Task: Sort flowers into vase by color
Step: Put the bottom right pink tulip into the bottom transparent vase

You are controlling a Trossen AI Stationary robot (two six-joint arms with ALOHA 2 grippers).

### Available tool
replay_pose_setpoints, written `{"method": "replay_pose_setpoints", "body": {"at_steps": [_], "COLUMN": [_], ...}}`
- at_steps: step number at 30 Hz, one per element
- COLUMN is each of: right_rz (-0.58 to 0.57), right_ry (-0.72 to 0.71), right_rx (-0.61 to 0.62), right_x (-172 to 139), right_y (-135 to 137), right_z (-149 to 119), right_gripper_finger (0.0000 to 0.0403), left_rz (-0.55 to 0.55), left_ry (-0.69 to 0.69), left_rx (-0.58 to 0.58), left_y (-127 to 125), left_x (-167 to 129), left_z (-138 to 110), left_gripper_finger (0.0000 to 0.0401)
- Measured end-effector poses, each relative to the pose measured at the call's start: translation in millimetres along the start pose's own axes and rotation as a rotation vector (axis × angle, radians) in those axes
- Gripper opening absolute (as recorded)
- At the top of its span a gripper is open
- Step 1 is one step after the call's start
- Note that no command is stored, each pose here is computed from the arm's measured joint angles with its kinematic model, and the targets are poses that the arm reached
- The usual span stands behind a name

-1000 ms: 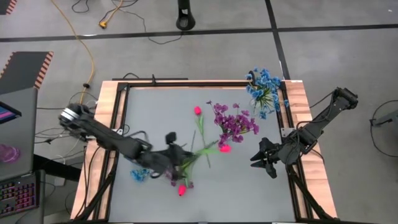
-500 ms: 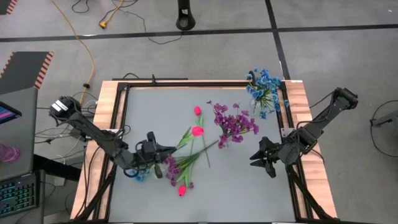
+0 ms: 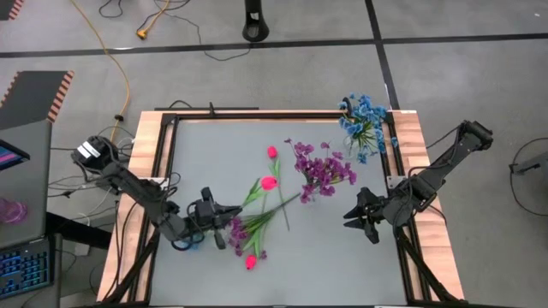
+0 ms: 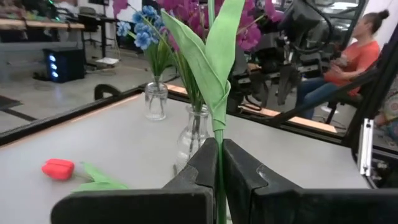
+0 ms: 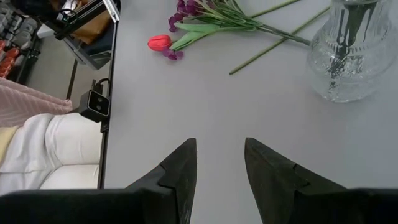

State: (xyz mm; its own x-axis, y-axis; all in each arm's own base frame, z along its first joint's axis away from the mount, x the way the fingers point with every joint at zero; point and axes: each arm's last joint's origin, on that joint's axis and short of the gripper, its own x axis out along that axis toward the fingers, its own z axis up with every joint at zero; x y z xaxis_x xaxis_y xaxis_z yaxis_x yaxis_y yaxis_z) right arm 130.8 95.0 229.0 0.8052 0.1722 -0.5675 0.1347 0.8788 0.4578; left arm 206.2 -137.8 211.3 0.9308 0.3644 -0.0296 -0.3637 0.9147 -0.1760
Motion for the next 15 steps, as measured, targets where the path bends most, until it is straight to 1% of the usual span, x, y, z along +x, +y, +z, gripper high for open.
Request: {"method": "replay_pose_setpoints", "body": {"at_steps": [5,10,15], "right_rz": [0.000,-0.001,-0.002], "right_ry": [0.000,-0.001,-0.003], "right_rx": [0.000,0.000,0.000], "right_x": [0,0,0], "right_y": [0,0,0], "right_z": [0,0,0], "right_gripper_finger": [0.0162,0.0162,0.0162], "left_rz": [0.067,0.129,0.162], "left_ry": [-0.013,-0.019,-0.025], "left_rx": [0.022,0.041,0.043], "left_y": [-6,-11,-16], "left_x": [-15,-25,-33], "left_z": [-3,-14,-25], "left_gripper_finger": [0.0000,0.0000,0.0000]}}
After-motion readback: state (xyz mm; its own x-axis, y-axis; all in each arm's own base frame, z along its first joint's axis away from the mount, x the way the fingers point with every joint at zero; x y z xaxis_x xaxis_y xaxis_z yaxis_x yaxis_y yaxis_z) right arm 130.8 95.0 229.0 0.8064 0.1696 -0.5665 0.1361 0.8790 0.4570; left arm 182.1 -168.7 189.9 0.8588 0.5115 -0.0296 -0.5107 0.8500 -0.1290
